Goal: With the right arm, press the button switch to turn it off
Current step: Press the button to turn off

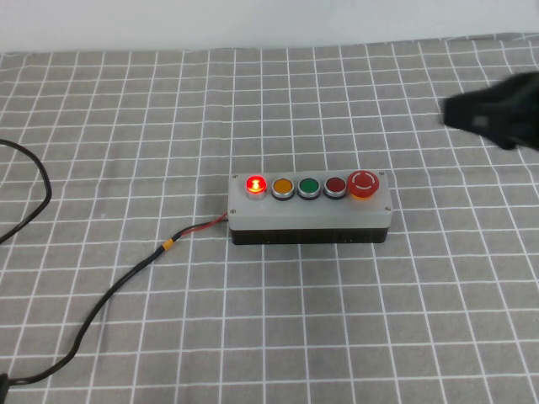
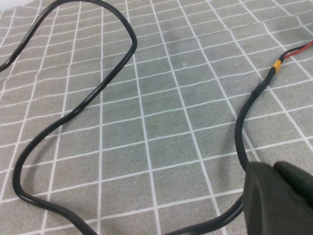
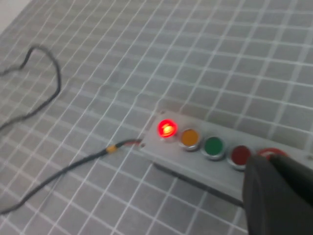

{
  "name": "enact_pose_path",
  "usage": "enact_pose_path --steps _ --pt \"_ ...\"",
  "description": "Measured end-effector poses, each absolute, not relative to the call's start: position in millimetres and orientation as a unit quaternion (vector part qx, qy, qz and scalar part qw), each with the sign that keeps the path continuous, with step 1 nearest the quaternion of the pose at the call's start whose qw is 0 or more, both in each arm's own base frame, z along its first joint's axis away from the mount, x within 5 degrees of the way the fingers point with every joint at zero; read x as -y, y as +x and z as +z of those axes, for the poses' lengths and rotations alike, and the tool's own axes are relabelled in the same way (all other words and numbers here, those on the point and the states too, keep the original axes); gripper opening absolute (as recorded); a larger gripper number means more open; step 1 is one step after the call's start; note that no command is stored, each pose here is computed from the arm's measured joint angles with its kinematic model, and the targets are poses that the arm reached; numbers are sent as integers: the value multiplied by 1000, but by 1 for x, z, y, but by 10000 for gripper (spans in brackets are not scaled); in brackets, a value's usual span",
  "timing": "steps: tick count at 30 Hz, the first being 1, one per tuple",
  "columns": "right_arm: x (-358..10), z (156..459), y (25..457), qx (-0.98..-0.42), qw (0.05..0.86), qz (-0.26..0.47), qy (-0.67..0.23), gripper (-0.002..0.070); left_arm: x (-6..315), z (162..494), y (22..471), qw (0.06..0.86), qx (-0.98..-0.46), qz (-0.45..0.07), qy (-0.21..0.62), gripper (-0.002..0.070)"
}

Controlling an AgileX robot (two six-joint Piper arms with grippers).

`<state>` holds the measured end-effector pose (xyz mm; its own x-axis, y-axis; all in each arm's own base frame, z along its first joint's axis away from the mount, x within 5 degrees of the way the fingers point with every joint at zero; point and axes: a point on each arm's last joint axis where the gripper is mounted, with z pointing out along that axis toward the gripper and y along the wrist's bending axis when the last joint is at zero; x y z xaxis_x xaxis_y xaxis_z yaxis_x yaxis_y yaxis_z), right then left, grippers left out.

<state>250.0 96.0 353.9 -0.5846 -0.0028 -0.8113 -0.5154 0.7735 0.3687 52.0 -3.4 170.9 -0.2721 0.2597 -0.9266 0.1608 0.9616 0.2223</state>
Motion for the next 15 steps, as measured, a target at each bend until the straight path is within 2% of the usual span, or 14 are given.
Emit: enact_pose_path --steps 7,15 --pt "-158 350 284 -862 377 264 -212 -16 3 171 52 589 -796 42 132 -3" --pt "-237 323 320 -886 328 181 -272 -16 3 171 52 589 -796 42 132 -3"
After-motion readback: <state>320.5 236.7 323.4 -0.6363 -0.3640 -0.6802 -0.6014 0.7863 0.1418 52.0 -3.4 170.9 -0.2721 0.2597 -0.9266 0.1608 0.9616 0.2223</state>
